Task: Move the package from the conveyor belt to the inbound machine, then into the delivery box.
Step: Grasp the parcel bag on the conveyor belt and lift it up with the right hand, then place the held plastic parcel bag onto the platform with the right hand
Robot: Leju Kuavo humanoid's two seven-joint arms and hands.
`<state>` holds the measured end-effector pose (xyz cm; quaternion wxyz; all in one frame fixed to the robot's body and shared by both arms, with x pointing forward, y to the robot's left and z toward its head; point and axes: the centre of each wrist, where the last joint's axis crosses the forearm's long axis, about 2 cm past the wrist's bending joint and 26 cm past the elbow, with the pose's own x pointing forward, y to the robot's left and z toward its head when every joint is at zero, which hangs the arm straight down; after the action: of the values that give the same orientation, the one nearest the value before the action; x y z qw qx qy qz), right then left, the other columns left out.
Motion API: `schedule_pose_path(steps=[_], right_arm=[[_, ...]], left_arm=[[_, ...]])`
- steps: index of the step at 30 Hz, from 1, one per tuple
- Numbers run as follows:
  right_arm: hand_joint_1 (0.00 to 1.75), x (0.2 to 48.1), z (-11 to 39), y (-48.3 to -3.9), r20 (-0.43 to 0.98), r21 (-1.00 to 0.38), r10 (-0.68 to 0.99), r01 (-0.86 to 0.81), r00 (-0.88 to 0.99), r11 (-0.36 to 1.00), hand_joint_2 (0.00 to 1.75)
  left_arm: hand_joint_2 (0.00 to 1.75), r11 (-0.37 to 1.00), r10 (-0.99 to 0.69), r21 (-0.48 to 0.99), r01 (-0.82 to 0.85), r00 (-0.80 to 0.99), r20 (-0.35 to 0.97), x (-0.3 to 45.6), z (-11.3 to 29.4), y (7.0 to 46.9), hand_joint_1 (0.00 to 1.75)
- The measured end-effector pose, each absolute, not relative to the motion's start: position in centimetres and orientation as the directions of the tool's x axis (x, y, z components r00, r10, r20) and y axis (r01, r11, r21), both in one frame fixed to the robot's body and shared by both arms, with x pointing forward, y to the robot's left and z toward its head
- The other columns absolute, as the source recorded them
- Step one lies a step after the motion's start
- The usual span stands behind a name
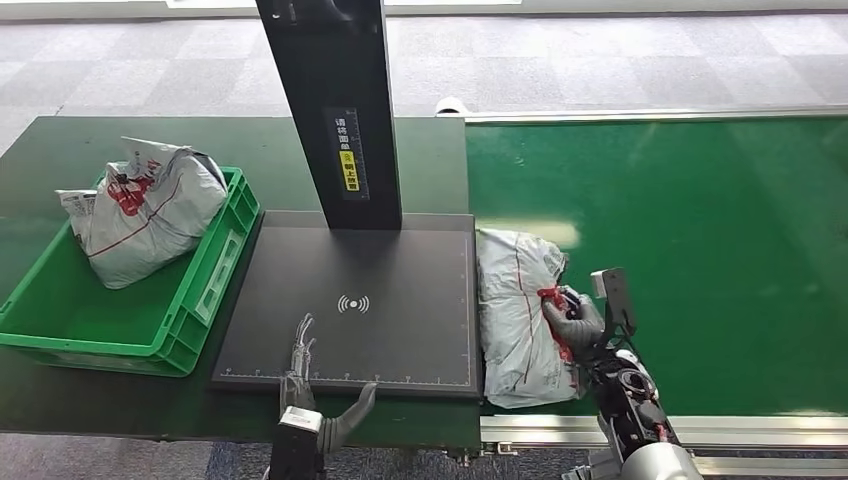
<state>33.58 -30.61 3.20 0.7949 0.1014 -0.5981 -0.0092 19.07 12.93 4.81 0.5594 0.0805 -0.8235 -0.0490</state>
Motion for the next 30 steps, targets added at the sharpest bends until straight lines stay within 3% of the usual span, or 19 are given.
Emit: schedule_pose_path(steps=[7,15,21,25,30], right_arm=[[1.75,31.5,10.2,-33.1,0.978,0.007,0.029,0.171,-0.207,0.985,1.75],[1.75,29.2,14.2,-33.7,0.911,-0.002,0.091,0.217,-0.402,0.976,1.75],[1.75,26.7,17.0,-34.3,0.763,0.049,0.212,0.381,-0.611,0.923,1.75],[1.75,25.9,18.5,-33.9,0.753,0.075,0.156,0.319,-0.64,0.945,1.75],[1.75,29.7,18.2,-29.8,0.853,0.015,0.002,0.029,-0.522,0.999,1.75]], left_arm=[[1.75,0.975,-0.22,0.216,-0.061,-0.446,0.868,20.2,6.4,16.0,0.0],[1.75,0.973,-0.231,0.215,-0.088,-0.474,0.85,20.8,7.1,17.1,0.0],[1.75,0.985,-0.169,0.165,-0.055,-0.528,0.832,21.6,8.0,17.4,0.0],[1.75,0.989,-0.145,0.12,-0.081,-0.558,0.817,22.7,9.0,17.8,0.0],[1.75,0.988,-0.145,0.086,-0.127,-0.586,0.797,24.3,10.3,18.1,0.0]])
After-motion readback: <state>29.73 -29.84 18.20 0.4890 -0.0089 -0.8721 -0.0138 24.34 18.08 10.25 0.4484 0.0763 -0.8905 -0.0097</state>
